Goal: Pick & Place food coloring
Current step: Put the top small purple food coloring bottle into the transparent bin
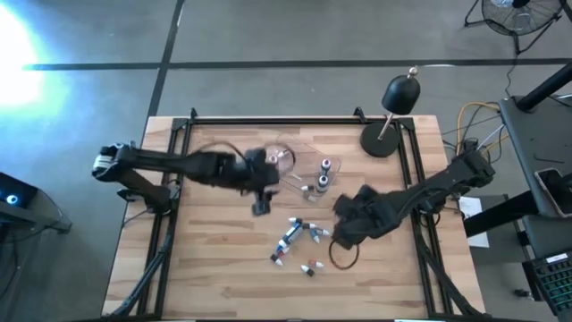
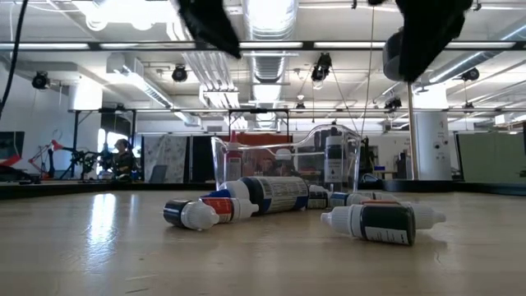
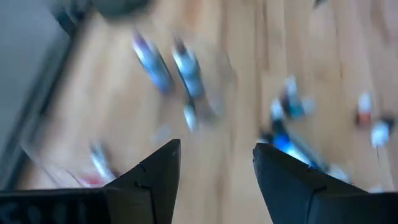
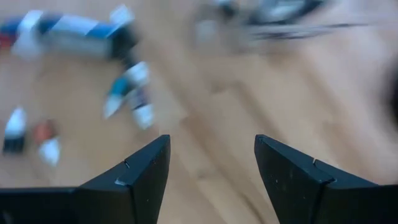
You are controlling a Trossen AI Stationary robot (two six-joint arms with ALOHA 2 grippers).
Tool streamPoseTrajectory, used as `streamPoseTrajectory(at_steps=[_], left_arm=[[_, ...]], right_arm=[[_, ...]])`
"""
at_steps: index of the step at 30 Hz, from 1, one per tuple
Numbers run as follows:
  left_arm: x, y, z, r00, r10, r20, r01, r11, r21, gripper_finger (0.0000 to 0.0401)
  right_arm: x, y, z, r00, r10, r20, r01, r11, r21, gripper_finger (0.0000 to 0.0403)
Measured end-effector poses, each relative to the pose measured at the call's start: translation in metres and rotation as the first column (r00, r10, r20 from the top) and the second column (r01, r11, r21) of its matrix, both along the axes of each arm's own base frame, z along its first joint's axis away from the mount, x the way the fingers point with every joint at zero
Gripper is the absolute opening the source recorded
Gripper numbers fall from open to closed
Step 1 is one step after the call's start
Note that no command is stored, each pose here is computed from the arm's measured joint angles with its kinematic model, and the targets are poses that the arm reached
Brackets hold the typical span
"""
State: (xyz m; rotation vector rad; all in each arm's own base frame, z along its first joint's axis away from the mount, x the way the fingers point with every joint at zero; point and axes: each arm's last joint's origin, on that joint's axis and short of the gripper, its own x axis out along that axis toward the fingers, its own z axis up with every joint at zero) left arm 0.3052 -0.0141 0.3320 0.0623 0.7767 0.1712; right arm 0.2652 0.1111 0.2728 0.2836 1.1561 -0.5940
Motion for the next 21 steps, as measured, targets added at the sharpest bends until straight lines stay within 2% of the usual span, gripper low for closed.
streamPoseTrajectory(at_steps=[5, 11, 16, 21], left_arm=[[-0.017, -0.03, -0.039, 0.994, 0.046, -0.1, -0.057, 0.991, -0.119, 0.0177], [-0.035, -0.057, -0.086, 0.972, 0.148, -0.184, -0.185, 0.961, -0.204, 0.0177], [-0.05, -0.066, -0.113, 0.943, 0.235, -0.233, -0.29, 0.927, -0.239, 0.0177], [-0.054, -0.066, -0.129, 0.936, 0.28, -0.215, -0.33, 0.91, -0.252, 0.0177]], right_arm=[[0.01, 0.013, -0.049, 0.984, 0.179, 0.015, -0.179, 0.983, 0.033, 0.0224], [0.013, 0.013, -0.096, 0.963, 0.268, 0.004, -0.268, 0.963, 0.009, 0.0223], [0.017, 0.017, -0.12, 0.933, 0.357, 0.042, -0.358, 0.934, 0.012, 0.0223], [0.022, 0.015, -0.133, 0.917, 0.398, 0.02, -0.398, 0.917, -0.008, 0.0223]])
